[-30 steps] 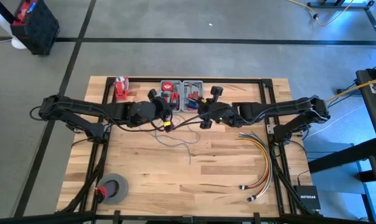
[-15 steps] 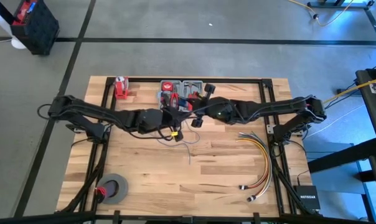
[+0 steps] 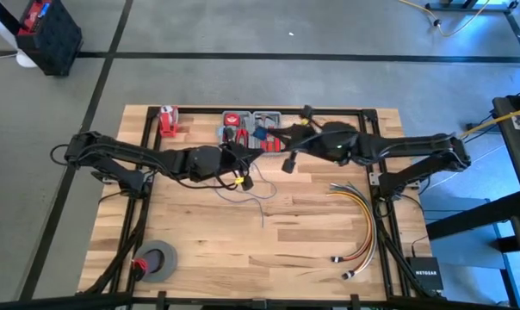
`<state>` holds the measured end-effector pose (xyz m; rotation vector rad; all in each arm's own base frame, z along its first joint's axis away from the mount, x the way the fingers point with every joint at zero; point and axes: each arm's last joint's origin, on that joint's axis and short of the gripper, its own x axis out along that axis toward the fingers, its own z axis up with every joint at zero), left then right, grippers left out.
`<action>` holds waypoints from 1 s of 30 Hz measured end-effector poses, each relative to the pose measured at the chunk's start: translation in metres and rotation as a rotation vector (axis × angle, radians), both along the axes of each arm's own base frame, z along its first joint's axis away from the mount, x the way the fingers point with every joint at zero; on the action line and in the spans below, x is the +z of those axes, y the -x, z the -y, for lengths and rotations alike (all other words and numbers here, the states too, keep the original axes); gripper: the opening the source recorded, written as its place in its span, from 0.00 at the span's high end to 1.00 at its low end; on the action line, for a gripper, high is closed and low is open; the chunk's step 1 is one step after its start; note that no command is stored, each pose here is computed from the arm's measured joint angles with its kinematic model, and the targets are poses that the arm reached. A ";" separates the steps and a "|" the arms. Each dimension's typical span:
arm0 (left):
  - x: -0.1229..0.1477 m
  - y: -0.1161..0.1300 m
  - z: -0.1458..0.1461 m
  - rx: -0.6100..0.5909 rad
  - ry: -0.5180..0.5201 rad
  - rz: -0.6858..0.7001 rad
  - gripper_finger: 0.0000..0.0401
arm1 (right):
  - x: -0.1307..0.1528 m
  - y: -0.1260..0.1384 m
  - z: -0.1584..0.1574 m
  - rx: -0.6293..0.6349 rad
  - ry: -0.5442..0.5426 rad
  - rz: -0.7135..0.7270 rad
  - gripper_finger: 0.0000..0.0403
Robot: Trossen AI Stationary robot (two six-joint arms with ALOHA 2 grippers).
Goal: Coil cords
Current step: Coil the blue wire into the black spool
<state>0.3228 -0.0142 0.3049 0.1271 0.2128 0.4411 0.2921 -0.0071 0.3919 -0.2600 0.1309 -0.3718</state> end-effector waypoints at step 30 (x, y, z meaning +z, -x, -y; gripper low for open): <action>-0.003 0.030 -0.031 0.128 -0.032 -0.236 0.99 | 0.009 0.046 -0.003 0.150 -0.086 -0.149 0.99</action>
